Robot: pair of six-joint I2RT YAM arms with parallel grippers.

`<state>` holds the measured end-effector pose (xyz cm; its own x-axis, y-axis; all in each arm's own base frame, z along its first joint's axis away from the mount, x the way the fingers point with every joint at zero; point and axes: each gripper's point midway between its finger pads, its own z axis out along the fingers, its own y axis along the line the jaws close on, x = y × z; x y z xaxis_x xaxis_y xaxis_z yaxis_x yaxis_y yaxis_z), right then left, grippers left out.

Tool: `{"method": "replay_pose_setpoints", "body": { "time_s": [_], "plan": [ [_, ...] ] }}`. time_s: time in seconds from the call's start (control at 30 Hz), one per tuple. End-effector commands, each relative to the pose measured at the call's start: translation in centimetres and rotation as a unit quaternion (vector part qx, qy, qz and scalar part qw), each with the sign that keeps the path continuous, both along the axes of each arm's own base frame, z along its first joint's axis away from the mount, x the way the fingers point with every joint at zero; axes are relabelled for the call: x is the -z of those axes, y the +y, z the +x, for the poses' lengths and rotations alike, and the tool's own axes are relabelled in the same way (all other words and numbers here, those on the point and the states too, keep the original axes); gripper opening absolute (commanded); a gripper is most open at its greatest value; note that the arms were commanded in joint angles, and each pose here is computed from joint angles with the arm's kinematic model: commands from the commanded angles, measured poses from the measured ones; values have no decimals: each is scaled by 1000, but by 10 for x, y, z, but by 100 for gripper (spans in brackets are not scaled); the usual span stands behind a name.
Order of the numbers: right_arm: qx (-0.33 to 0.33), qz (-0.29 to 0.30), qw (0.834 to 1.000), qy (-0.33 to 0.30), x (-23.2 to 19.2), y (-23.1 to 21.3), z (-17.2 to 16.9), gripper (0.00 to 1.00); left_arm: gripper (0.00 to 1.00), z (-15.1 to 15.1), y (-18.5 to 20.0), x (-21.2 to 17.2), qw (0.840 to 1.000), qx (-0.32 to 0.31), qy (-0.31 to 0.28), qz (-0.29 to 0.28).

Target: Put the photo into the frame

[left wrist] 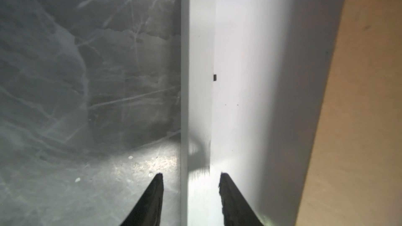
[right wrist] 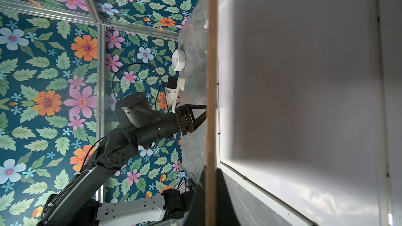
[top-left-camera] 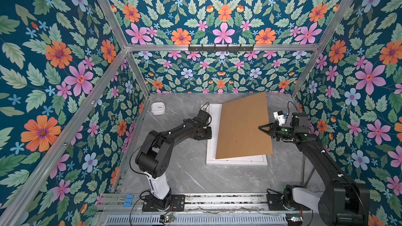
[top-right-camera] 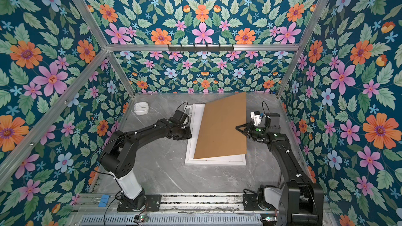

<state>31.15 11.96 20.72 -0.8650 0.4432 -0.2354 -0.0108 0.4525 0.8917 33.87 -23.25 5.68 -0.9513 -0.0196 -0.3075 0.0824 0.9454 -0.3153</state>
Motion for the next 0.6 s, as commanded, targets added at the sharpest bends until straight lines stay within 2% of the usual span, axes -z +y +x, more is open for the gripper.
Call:
{"method": "replay_pose_setpoints", "body": {
  "time_s": [0.0,0.2,0.4,0.57],
  "plan": [
    [-22,13,998,-52,-17,6,10,0,50,-2,-1,-4,1000,0,8,-19],
    [-44,16,998,-47,-9,20,16,0,60,3,7,-11,999,-13,4,-47],
    [-50,17,998,-47,-1,26,21,0,61,6,18,-13,997,-25,1,-73],
    [-51,20,998,-42,6,27,28,0,62,4,12,-10,995,-18,6,-94]
  ]
}}
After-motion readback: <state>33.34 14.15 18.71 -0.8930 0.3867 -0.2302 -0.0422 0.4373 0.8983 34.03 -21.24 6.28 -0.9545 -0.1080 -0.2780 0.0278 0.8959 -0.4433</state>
